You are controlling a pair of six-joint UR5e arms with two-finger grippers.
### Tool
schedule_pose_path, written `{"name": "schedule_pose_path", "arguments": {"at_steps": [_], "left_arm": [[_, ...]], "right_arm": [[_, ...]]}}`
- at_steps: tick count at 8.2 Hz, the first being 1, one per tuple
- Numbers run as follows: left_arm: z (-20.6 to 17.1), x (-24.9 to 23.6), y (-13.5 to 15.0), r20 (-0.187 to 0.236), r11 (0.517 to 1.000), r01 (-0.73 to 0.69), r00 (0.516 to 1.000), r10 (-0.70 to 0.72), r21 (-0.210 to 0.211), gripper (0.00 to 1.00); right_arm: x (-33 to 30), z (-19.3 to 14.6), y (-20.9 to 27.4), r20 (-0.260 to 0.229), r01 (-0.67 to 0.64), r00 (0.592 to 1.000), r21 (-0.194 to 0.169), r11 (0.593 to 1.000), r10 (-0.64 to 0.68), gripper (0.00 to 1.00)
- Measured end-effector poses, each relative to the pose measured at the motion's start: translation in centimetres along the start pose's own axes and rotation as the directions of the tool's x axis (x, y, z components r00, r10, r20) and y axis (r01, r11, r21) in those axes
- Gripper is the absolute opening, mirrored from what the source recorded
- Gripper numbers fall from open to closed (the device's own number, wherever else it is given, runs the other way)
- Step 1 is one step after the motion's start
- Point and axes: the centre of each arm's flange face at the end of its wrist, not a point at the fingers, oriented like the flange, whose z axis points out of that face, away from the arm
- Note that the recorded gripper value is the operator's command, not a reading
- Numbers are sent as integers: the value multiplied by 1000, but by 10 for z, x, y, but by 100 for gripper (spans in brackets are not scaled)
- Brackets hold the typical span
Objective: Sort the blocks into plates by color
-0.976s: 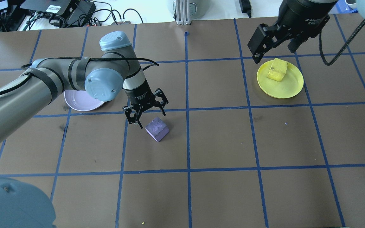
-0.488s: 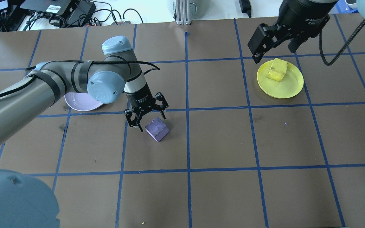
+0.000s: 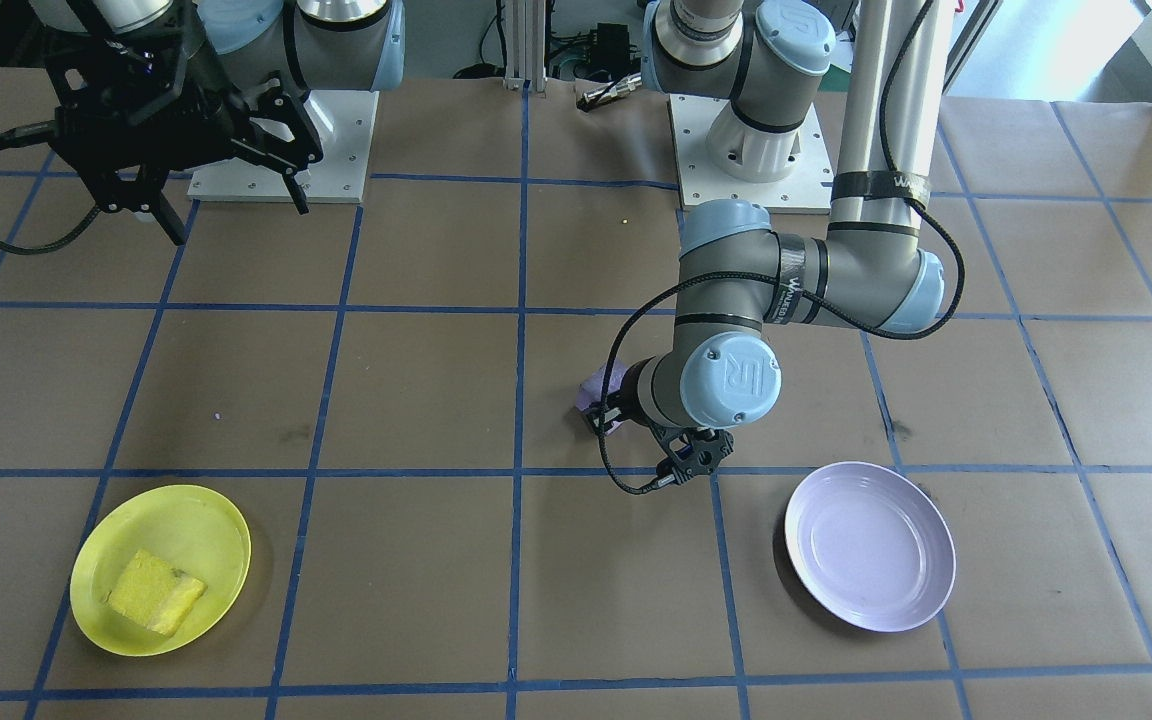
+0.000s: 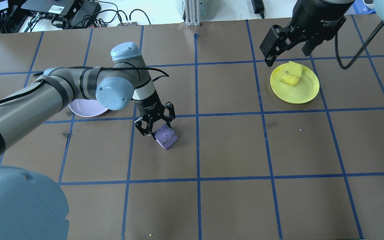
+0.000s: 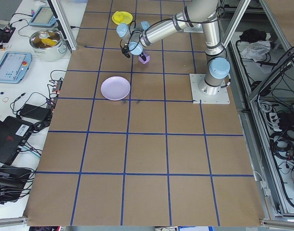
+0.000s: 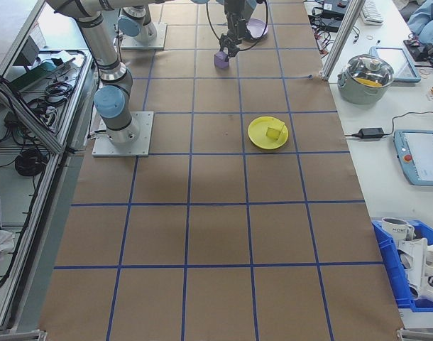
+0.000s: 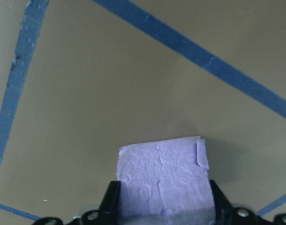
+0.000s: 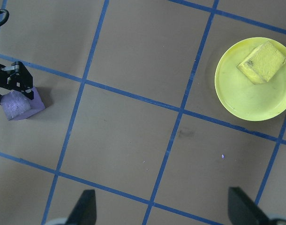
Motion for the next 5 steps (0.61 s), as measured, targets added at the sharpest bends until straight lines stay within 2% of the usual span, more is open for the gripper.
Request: {"name": "schedule_pose_path", "arguments": {"at_steps": [2,5], "left_arm": [[-1,0,0,0,1000,-12,1000,12,2,0],[-29,-6,6,38,993,-89,996,87,80,0]], "right_arm": [[0,1,-1,1,0,1000,2,1000,0,100],[1,1,-2,1,-2,1000,7,1000,2,100]]}}
